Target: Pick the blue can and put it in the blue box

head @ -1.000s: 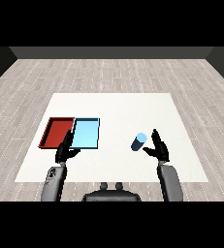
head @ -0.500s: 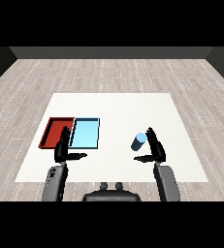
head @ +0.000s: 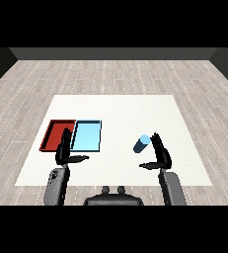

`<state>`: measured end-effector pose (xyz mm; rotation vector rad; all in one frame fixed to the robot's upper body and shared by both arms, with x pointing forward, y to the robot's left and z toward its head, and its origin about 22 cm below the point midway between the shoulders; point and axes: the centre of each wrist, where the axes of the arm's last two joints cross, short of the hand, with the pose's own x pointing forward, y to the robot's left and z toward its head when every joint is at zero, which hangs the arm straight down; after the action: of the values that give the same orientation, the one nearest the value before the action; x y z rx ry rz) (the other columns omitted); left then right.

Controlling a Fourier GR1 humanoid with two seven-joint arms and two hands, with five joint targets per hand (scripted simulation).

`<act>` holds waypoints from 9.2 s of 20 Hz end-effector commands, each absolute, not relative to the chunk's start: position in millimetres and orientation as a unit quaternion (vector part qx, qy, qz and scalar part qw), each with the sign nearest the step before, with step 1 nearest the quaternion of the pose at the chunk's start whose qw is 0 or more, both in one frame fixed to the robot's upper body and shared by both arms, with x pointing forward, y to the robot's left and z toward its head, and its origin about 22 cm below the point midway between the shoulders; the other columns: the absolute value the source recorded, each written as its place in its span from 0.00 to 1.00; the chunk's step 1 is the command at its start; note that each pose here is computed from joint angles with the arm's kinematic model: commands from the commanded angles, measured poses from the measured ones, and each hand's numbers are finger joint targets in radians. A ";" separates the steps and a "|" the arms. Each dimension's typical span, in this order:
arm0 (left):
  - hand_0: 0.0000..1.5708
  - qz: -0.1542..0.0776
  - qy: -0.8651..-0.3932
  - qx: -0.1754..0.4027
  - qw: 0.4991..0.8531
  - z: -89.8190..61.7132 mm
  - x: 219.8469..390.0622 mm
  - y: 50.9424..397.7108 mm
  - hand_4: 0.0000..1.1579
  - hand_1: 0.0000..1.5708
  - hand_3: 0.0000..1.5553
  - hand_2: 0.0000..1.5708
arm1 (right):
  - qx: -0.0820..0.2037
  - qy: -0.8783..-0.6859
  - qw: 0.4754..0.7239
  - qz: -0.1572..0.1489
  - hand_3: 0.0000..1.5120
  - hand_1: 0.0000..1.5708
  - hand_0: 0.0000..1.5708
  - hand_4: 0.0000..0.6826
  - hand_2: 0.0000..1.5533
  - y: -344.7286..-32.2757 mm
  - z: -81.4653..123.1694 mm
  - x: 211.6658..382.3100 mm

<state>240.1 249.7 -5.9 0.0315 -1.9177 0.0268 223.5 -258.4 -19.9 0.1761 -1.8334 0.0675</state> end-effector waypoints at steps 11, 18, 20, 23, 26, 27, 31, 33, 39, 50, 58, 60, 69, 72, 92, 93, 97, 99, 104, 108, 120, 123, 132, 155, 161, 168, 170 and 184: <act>0.00 0.003 -0.821 0.011 0.571 -15.1 236.8 252.5 0.00 0.00 0.00 0.00 | 0.066 -0.777 0.626 0.010 0.00 0.00 0.00 0.00 0.00 -283.7 -22.3 255.9; 0.00 0.008 -0.818 0.022 0.574 -10.4 235.7 246.9 0.00 0.00 0.00 0.00 | 0.066 -0.757 0.650 -0.013 0.00 0.00 0.00 0.00 0.00 -269.3 -34.9 265.1; 0.00 0.010 -0.821 0.011 0.571 3.5 232.1 240.4 0.00 0.00 0.00 0.00 | 0.055 -0.751 0.658 -0.010 0.00 0.00 0.00 0.00 0.00 -258.7 -38.3 249.7; 0.00 0.014 -0.820 0.025 0.571 -8.0 221.8 241.0 0.00 0.00 0.00 0.00 | 0.060 -0.751 0.657 -0.013 0.00 0.00 0.00 0.00 0.00 -274.9 -47.3 271.4; 0.00 0.000 -0.821 0.029 0.570 -6.3 220.4 251.0 0.00 0.00 0.00 0.00 | 0.052 -0.747 0.662 -0.018 0.00 0.00 0.00 0.00 0.00 -245.4 -54.4 270.7; 0.00 0.001 -0.821 0.037 0.569 -7.0 233.8 249.1 0.00 0.00 0.00 0.00 | 0.051 -0.737 0.673 -0.018 0.00 0.00 0.00 0.00 0.00 -264.6 -37.5 282.4; 0.00 0.001 -0.819 0.032 0.574 -5.9 243.2 247.2 0.00 0.00 0.00 0.00 | 0.060 -0.731 0.679 -0.025 0.00 0.00 0.00 0.00 0.00 -261.1 -62.2 284.6; 0.00 0.002 -0.820 0.038 0.571 5.1 239.3 237.4 0.00 0.00 0.00 0.00 | 0.062 -0.732 0.678 -0.034 0.00 0.00 0.00 0.00 0.00 -253.6 -47.3 285.7; 0.00 0.000 -0.823 0.045 0.566 1.8 220.7 254.4 0.00 0.00 0.00 0.00 | 0.077 -0.721 0.687 -0.046 0.00 0.00 0.00 0.00 0.00 -270.3 -77.9 289.8; 0.00 -0.001 -0.827 0.031 0.562 4.0 234.2 249.8 0.00 0.00 0.00 0.00 | 0.083 -0.719 0.688 -0.056 0.00 0.00 0.00 0.00 0.00 -237.9 -83.5 298.2; 0.00 0.008 -0.820 0.035 0.571 -21.3 226.7 245.9 0.00 0.00 0.00 0.00 | 0.075 -0.708 0.701 -0.049 0.00 0.00 0.00 0.00 0.00 -244.5 -56.6 307.3; 0.00 0.003 -0.825 0.029 0.564 0.4 243.6 256.5 0.00 0.00 0.00 0.00 | 0.080 -0.712 0.696 -0.049 0.00 0.00 0.00 0.00 0.00 -238.6 -60.8 299.3; 0.00 0.004 -0.829 0.028 0.559 3.2 226.9 226.0 0.00 0.00 0.00 0.00 | -0.007 -0.691 0.721 -0.054 0.94 0.93 0.93 0.69 0.93 -231.6 -70.1 310.3; 0.00 0.003 -0.827 0.035 0.561 2.5 230.9 254.4 0.00 0.00 0.00 0.00 | -0.001 -0.687 0.725 -0.052 0.95 0.94 0.94 0.81 0.94 -236.4 -79.8 311.5; 0.00 -0.033 -0.817 -0.011 0.575 -14.7 241.7 232.5 0.00 0.00 0.00 0.00 | 0.006 -0.780 0.626 0.005 0.92 0.93 0.93 0.77 0.96 -187.1 -1.4 317.7; 0.00 -0.019 -0.818 -0.030 0.574 -3.7 238.2 213.6 0.00 0.00 0.00 0.00 | 0.013 -0.785 0.620 0.009 0.91 0.93 0.93 0.77 0.95 -186.6 3.5 318.6; 0.00 -0.032 -0.820 -0.023 0.572 7.8 244.3 209.8 0.00 0.00 0.00 0.00 | 0.017 -0.791 0.611 0.020 0.90 0.92 0.92 0.79 0.95 -180.9 15.0 323.1; 0.00 -0.027 -0.812 -0.032 0.583 9.0 240.6 192.7 0.00 0.00 0.00 0.00 | 0.023 -0.794 0.608 0.023 0.89 0.92 0.92 0.81 0.95 -171.5 11.1 320.7; 0.00 -0.030 -0.817 -0.047 0.574 5.4 255.4 187.2 0.00 0.00 0.00 0.00 | 0.017 -0.795 0.607 0.020 0.89 0.92 0.92 0.81 0.95 -170.3 -1.0 313.2; 0.00 -0.034 -0.813 -0.057 0.578 12.3 263.5 179.9 0.00 0.00 0.00 0.00 | 0.035 -0.805 0.593 0.014 0.89 0.92 0.92 0.82 0.94 -178.0 13.2 326.6; 0.00 -0.040 -0.810 -0.103 0.575 23.3 288.7 118.8 0.00 0.00 0.00 0.00 | 0.047 -0.813 0.579 0.042 0.92 0.91 0.91 0.83 0.95 -149.1 37.5 328.0; 0.00 -0.063 -0.804 -0.109 0.581 -1.3 269.9 139.2 0.00 0.00 0.00 0.00 | 0.058 -0.812 0.579 0.048 0.92 0.92 0.92 0.83 0.95 -139.8 42.9 320.3; 0.00 -0.057 -0.792 -0.091 0.601 -18.2 270.0 103.4 0.00 0.00 0.00 0.00 | 0.072 -0.814 0.574 0.044 0.90 0.91 0.91 0.81 0.94 -111.6 39.9 320.7; 0.00 -0.061 -0.760 -0.116 0.637 -1.0 298.3 65.4 0.00 0.00 0.00 0.00 | 0.122 -0.810 0.571 0.055 0.90 0.90 0.90 0.82 0.94 -103.9 42.7 321.5; 0.00 -0.064 -0.763 -0.113 0.634 -21.0 296.6 65.3 0.00 0.00 0.00 0.00 | 0.116 -0.810 0.571 0.062 0.92 0.91 0.91 0.80 0.94 -71.1 41.5 322.5; 0.00 -0.075 -0.761 -0.099 0.636 -21.3 303.0 49.1 0.00 0.00 0.00 0.00 | 0.131 -0.807 0.573 0.063 0.91 0.91 0.91 0.78 0.94 -78.6 33.1 312.9; 0.00 -0.070 -0.767 -0.121 0.626 4.9 305.5 61.0 0.00 0.00 0.00 0.00 | 0.134 -0.803 0.577 0.066 0.91 0.92 0.92 0.76 0.94 -73.4 36.3 292.3; 0.00 -0.069 -0.752 -0.071 0.651 -8.1 308.4 44.3 0.52 0.00 0.00 0.00 | 0.132 -0.811 0.563 0.092 0.90 0.93 0.93 0.73 0.94 -59.7 43.3 307.1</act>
<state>306.4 61.0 -12.2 -0.1885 -1.7292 -0.1746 309.2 -71.5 44.7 0.2837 -1.9121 0.2077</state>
